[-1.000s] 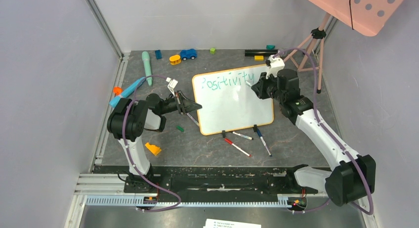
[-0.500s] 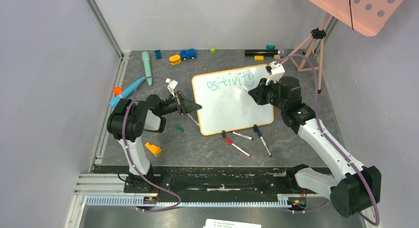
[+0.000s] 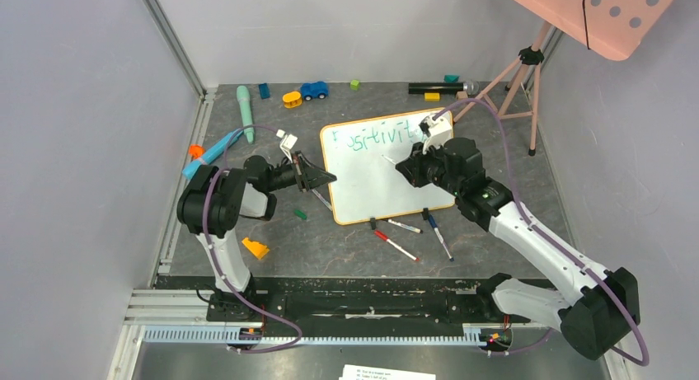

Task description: Write a sentence on the whiteboard

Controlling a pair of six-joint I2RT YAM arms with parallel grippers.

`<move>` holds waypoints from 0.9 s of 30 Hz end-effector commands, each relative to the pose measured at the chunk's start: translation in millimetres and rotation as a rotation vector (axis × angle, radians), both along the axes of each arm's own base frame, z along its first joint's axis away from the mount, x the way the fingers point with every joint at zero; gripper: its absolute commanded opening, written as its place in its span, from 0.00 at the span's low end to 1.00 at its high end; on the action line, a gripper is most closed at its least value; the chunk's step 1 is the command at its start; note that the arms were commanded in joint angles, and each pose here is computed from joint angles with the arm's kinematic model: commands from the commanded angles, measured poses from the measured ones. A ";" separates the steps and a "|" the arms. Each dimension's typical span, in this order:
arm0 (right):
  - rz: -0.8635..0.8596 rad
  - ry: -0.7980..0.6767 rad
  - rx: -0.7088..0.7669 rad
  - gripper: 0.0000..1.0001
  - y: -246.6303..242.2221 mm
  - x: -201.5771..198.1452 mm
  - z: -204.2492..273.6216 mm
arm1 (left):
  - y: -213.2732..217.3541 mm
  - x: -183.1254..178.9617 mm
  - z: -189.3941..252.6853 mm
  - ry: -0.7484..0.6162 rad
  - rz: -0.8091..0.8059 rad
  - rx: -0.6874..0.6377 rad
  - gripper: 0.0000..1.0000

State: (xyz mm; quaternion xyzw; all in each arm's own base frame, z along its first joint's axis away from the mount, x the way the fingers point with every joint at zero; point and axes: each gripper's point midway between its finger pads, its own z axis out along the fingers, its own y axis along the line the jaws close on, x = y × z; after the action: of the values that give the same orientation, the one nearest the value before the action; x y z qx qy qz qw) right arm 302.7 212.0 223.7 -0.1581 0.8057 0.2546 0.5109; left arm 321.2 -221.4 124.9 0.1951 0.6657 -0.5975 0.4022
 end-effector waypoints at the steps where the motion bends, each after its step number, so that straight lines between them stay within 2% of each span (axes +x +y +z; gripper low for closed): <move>1: 0.009 -0.073 0.012 0.00 14.4 2.6 17.9 | -1.0 -0.3 7.0 -0.059 -0.041 -0.033 0.02; 12: 0.100 -0.088 -0.032 0.00 54.8 -12.7 5.5 | -0.5 -0.9 3.9 -0.053 -0.041 -0.031 0.02; 27: 0.115 -0.105 -0.144 0.00 100.2 1.9 8.1 | 0.4 -3.9 4.4 -0.061 -0.044 -0.027 0.02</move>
State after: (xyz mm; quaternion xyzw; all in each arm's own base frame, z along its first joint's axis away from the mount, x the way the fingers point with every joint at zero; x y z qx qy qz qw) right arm 291.8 305.6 210.1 -0.2556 0.7963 0.2310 0.4972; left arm 322.0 -221.3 121.0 0.1866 0.6621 -0.6095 0.3941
